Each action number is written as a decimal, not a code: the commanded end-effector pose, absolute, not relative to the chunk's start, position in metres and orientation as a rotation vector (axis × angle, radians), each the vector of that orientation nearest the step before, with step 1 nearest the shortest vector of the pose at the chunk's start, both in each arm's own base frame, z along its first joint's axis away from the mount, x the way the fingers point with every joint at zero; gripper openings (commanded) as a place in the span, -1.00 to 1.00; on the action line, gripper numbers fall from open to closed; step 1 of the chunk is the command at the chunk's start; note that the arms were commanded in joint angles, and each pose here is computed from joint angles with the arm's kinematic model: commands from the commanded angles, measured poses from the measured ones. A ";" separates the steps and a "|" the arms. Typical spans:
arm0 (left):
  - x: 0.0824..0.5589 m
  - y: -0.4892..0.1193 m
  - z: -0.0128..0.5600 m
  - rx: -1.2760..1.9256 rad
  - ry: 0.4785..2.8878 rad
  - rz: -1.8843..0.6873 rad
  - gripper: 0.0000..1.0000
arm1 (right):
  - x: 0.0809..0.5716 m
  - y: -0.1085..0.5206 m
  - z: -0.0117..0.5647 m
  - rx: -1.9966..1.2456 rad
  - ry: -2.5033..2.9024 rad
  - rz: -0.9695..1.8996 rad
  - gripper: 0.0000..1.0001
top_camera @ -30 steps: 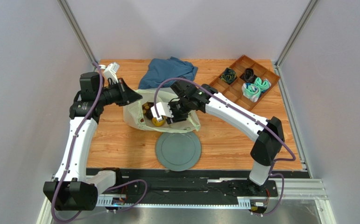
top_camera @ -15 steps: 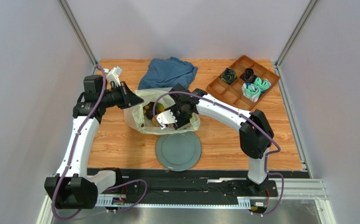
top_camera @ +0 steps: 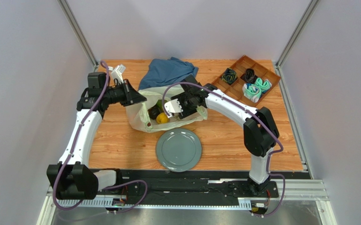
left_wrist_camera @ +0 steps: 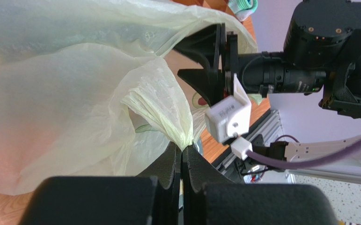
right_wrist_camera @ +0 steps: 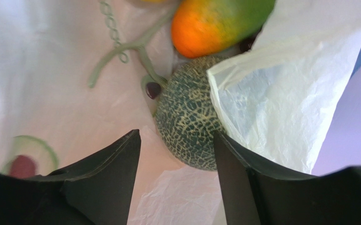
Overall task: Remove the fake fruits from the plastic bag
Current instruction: Adjust the plastic bag at the center of the board.
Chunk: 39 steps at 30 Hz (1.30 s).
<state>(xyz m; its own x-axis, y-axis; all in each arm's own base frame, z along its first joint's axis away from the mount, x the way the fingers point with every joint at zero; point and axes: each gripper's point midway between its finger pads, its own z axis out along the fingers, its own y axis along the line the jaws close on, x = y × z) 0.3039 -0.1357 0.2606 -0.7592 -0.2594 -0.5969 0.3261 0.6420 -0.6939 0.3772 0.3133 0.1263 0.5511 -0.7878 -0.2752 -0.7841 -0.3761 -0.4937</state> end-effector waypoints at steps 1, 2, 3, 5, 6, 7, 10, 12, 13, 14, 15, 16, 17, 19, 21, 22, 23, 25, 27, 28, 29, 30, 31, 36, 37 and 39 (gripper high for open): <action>0.306 -0.140 0.285 0.105 2.101 -1.118 -1.00 | 0.337 0.335 0.136 -2.336 0.963 0.099 0.12; 0.305 -0.141 0.285 0.103 2.101 -1.125 -1.00 | 0.333 0.332 0.129 -2.384 0.937 0.105 0.09; 0.304 -0.142 0.286 0.109 2.096 -1.129 -1.00 | 0.332 0.333 0.126 -2.405 0.923 0.102 0.08; 0.301 -0.142 0.290 0.112 2.087 -1.137 -1.00 | 0.341 0.339 0.127 -2.374 0.929 0.061 0.12; 0.300 -0.142 0.290 0.115 2.084 -1.137 -1.00 | 0.347 0.340 0.126 -2.366 0.949 0.021 0.18; 0.297 -0.143 0.292 0.120 2.079 -1.134 -1.00 | 0.355 0.343 0.129 -2.340 0.965 -0.002 0.31; 0.291 -0.142 0.294 0.128 2.067 -1.128 -1.00 | 0.381 0.350 0.136 -2.262 1.043 -0.095 0.45; 0.288 -0.143 0.293 0.131 2.068 -1.135 -1.00 | 0.387 0.350 0.134 -2.274 1.050 -0.099 0.45; 0.285 -0.143 0.293 0.132 2.067 -1.138 -1.00 | 0.388 0.350 0.138 -2.282 1.027 -0.094 0.43; 0.284 -0.144 0.294 0.135 2.066 -1.139 -1.00 | 0.384 0.348 0.135 -2.315 1.010 -0.076 0.41; 0.283 -0.143 0.295 0.137 2.062 -1.138 -1.00 | 0.382 0.348 0.135 -2.352 0.933 -0.074 0.35; 0.282 -0.144 0.296 0.145 2.056 -1.142 -1.00 | 0.379 0.346 0.133 -2.373 0.909 -0.062 0.32; 0.281 -0.145 0.296 0.156 2.054 -1.151 -1.00 | 0.375 0.345 0.131 -2.399 0.880 -0.049 0.28; 0.279 -0.146 0.297 0.167 2.049 -1.164 -1.00 | 0.369 0.347 0.124 -2.449 0.814 -0.021 0.17; 0.278 -0.147 0.296 0.170 2.048 -1.164 -1.00 | 0.367 0.356 0.126 -2.439 0.807 -0.006 0.11; 0.277 -0.147 0.296 0.166 2.050 -1.167 -1.00 | 0.368 0.360 0.125 -2.413 0.864 0.016 0.09; 0.276 -0.147 0.295 0.164 2.052 -1.170 -1.00 | 0.371 0.369 0.130 -2.395 0.890 0.035 0.08; 0.273 -0.147 0.296 0.172 2.046 -1.170 -1.00 | 0.367 0.385 0.132 -2.353 0.984 0.095 0.01; 0.267 -0.147 0.297 0.179 2.054 -1.174 -1.00 | 0.361 0.398 0.140 -2.300 1.125 0.187 -0.03; 0.264 -0.147 0.300 0.207 2.045 -1.159 -1.00 | 0.358 0.401 0.144 -2.284 1.157 0.215 -0.03; 0.256 -0.146 0.295 0.199 2.082 -1.164 -1.00 | 0.353 0.402 0.143 -2.251 1.232 0.255 -0.02; 0.249 -0.143 0.298 0.205 2.076 -1.141 -1.00 | 0.345 0.407 0.143 -2.241 1.246 0.282 0.01; 0.239 -0.141 0.292 0.201 2.114 -1.132 -1.00 | 0.340 0.407 0.143 -2.222 1.279 0.301 0.02; 0.194 -0.132 0.277 0.230 2.218 -1.066 -1.00 | 0.293 0.417 0.142 -2.128 1.431 0.441 0.04; 0.182 -0.131 0.272 0.235 2.255 -1.068 -1.00 | 0.281 0.418 0.140 -2.123 1.465 0.491 0.03; 0.170 -0.124 0.275 0.249 2.248 -1.010 -1.00 | 0.260 0.426 0.141 -2.038 1.604 0.616 0.01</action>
<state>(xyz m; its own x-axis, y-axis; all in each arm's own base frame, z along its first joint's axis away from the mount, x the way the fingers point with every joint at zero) 0.2099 -0.1320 0.2771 -0.7496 -0.1568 -0.6430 0.4100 0.6526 -0.6372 0.3052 0.4109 0.1109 0.4760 -0.7507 -0.4580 -0.8793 -0.3956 -0.2654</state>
